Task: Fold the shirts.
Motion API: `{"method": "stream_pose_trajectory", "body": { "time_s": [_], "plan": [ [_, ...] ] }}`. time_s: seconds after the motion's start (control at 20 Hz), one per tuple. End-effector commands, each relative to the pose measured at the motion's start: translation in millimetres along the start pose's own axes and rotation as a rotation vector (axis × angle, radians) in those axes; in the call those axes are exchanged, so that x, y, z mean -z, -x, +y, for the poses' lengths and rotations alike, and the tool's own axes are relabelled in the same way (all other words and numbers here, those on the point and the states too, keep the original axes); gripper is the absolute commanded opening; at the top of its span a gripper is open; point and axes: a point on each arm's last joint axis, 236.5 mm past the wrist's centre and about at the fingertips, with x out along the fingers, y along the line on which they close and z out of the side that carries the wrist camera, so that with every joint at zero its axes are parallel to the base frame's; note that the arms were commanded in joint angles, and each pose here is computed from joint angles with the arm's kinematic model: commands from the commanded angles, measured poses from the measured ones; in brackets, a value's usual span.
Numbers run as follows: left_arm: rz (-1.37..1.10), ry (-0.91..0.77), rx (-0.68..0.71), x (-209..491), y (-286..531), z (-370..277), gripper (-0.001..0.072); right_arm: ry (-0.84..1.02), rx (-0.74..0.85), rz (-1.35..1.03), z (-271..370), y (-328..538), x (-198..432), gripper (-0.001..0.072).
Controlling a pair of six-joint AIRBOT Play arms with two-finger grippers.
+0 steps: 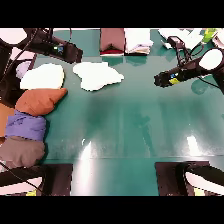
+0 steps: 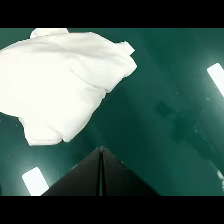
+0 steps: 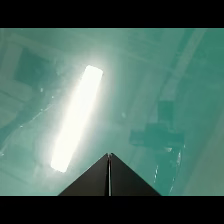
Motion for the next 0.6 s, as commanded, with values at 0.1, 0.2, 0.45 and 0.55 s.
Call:
{"method": "stream_pose_trajectory", "body": {
  "time_s": [0.1,0.2,0.45,0.55],
  "plan": [
    [-0.119,-0.020,-0.064,-28,1,15,0.0282,-0.003,0.000,-0.048,0,0,-12,0.0017],
    [-0.091,0.056,-0.122,-22,-15,39,0.0548,0.000,-0.003,-0.056,2,4,-15,0.0017],
    [0.237,0.180,-0.162,69,-122,93,0.0549,0.025,-0.008,-0.105,10,30,-36,0.0017],
    [0.348,0.220,-0.136,108,-166,97,0.0549,0.030,-0.008,-0.122,11,35,-41,0.0017]
  ]
}}
